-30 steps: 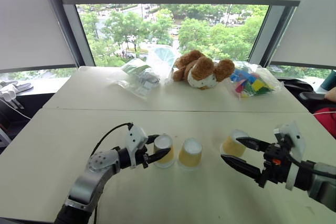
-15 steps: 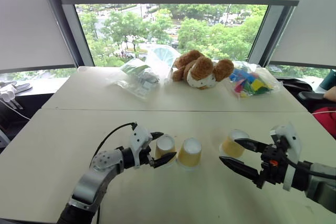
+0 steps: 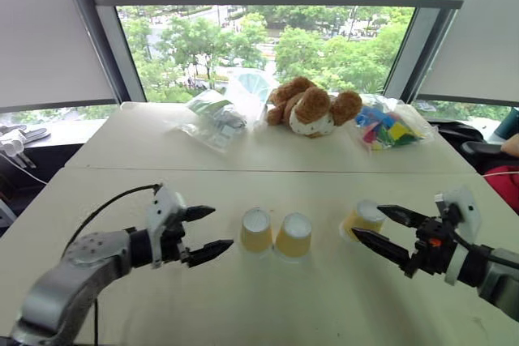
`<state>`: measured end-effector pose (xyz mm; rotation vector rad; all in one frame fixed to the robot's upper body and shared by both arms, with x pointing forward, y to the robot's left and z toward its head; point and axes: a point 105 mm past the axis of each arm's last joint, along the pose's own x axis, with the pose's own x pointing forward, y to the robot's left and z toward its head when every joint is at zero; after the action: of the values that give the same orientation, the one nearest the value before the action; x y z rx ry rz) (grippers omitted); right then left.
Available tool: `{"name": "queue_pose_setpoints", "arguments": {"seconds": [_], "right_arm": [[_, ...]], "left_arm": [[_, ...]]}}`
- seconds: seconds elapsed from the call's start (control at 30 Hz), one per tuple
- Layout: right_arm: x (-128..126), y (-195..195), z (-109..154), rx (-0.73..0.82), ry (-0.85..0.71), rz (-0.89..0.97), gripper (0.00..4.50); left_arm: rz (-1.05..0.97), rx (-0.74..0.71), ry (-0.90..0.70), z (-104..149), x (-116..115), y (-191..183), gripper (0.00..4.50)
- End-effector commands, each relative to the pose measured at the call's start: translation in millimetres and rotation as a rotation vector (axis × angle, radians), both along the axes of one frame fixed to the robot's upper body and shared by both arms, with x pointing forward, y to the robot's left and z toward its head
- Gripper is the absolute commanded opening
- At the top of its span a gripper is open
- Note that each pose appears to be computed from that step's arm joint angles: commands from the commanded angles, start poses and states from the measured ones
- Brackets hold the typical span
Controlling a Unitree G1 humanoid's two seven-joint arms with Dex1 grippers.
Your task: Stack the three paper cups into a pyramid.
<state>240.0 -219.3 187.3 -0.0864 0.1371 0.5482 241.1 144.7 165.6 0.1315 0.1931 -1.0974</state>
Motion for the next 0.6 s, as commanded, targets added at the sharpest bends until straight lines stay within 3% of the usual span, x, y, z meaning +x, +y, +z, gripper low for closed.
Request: {"name": "queue_pose_setpoints", "arguments": {"seconds": [0.03,0.23,0.43,0.6], "right_arm": [[9.7,-19.5,2.9,-0.028,-0.090,-0.086,4.50],[19.2,-28.2,-17.6,0.009,-0.086,-0.124,4.50],[27.0,-18.9,-27.4,0.100,-0.064,-0.089,4.50],[32.6,-16.6,-35.5,0.089,-0.048,-0.078,4.50]], "left_arm": [[-0.147,-0.039,0.009,19.1,-24.1,-19.3,4.48],[-0.227,-0.006,-0.001,19.2,-40.6,-35.6,4.48],[-0.193,0.000,-0.022,18.4,-38.4,-31.2,4.48],[-0.184,0.004,-0.020,13.7,-39.7,-31.3,4.48]]}}
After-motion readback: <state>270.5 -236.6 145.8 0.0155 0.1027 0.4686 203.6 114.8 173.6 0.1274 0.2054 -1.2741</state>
